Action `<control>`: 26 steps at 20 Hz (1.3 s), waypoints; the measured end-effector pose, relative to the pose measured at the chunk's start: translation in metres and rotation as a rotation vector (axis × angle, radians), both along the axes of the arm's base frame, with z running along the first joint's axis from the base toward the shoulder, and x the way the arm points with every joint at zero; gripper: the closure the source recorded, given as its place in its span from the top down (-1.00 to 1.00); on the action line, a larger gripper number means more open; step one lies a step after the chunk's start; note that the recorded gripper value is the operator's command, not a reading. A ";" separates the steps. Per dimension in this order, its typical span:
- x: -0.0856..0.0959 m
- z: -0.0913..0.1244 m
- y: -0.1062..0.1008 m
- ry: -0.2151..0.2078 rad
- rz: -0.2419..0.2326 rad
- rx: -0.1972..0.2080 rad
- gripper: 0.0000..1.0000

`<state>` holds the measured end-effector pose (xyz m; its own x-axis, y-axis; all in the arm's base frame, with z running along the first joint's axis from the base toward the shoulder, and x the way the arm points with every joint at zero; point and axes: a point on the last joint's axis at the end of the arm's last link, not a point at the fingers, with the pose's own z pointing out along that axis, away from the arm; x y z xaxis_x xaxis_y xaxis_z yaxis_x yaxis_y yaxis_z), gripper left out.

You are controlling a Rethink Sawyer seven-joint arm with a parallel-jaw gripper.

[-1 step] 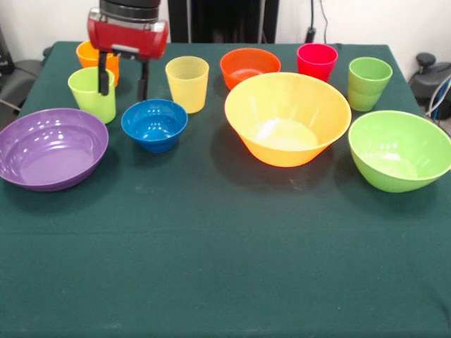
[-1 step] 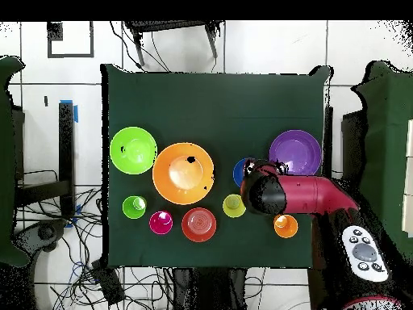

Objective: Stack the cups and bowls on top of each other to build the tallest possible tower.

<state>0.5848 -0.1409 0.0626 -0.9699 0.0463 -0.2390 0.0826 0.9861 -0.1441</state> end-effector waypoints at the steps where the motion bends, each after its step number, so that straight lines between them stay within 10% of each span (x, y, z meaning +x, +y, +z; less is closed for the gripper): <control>1: -0.003 0.001 0.004 0.007 0.002 -0.003 1.00; 17: -0.021 0.035 0.109 0.021 -0.138 0.019 1.00; 26: -0.034 0.042 0.155 0.027 -0.102 0.035 1.00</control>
